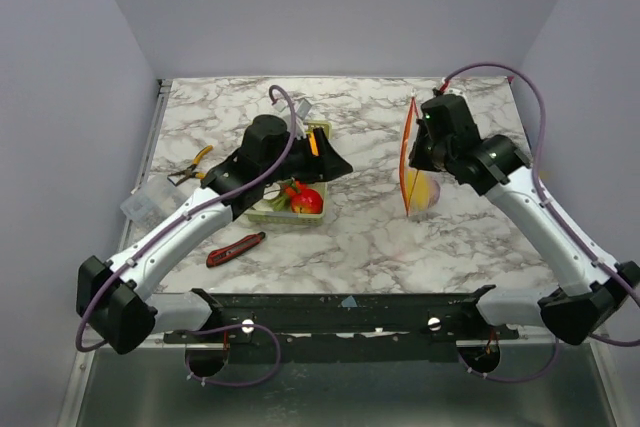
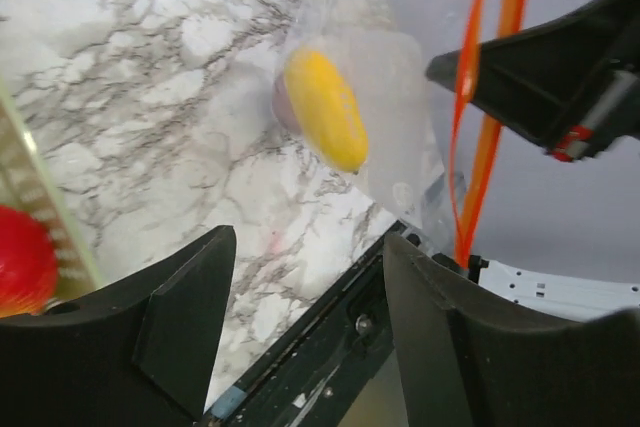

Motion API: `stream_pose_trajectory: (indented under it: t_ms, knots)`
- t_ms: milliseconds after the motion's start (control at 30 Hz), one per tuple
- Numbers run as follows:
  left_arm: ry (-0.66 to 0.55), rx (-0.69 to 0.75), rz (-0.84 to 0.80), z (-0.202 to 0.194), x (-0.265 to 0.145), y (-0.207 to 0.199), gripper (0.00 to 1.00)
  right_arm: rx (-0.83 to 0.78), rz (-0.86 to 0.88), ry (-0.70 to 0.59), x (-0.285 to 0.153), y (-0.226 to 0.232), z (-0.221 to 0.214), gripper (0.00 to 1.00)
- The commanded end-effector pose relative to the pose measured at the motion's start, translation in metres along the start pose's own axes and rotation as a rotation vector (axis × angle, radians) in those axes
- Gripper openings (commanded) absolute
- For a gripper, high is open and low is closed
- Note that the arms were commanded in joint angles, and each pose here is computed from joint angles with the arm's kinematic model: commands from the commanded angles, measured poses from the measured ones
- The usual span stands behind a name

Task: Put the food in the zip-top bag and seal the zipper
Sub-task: Adjust the zipper food storage bag at the center of the board, then pick up the fake vegetable from the bin.

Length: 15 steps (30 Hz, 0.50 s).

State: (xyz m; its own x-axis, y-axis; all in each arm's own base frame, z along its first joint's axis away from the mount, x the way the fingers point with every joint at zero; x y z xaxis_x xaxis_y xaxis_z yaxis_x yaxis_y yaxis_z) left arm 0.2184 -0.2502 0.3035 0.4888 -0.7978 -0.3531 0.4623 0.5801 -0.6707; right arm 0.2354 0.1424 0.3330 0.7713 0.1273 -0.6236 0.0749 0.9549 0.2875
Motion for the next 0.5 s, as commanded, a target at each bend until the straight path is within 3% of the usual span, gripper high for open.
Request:
stream_pose_trajectory:
  t_ms: [0,133,300,467]
  knots:
    - [-0.027,0.061,0.023,-0.001,-0.022,0.023,0.64,-0.094,-0.11,0.12,0.059,-0.005,-0.034,0.0]
    - [-0.023,0.1,0.129,-0.01,-0.031,0.052,0.65,-0.086,-0.087,0.167,0.073,0.0,-0.045,0.01]
    - [-0.019,0.133,0.289,-0.02,-0.041,0.082,0.67,-0.044,0.068,0.051,0.043,0.005,-0.03,0.01]
    - [-0.054,0.116,0.388,-0.016,-0.045,0.102,0.82,-0.014,0.151,-0.011,0.027,0.006,-0.025,0.01]
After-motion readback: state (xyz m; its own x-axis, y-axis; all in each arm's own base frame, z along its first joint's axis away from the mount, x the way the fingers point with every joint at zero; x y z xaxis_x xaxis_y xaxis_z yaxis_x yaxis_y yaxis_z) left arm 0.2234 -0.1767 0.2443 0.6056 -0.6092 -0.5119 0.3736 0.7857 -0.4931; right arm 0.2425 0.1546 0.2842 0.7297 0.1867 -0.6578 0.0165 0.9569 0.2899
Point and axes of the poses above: each gripper's point midway between its finger pads, its own x axis out along the fingers, its own y axis along the line the jaws close on, z = x × y, the point moved 8 cm from there along -x, back along the fingers, and after that the axes turned 5 degrees about x, right-handed, at the moved point
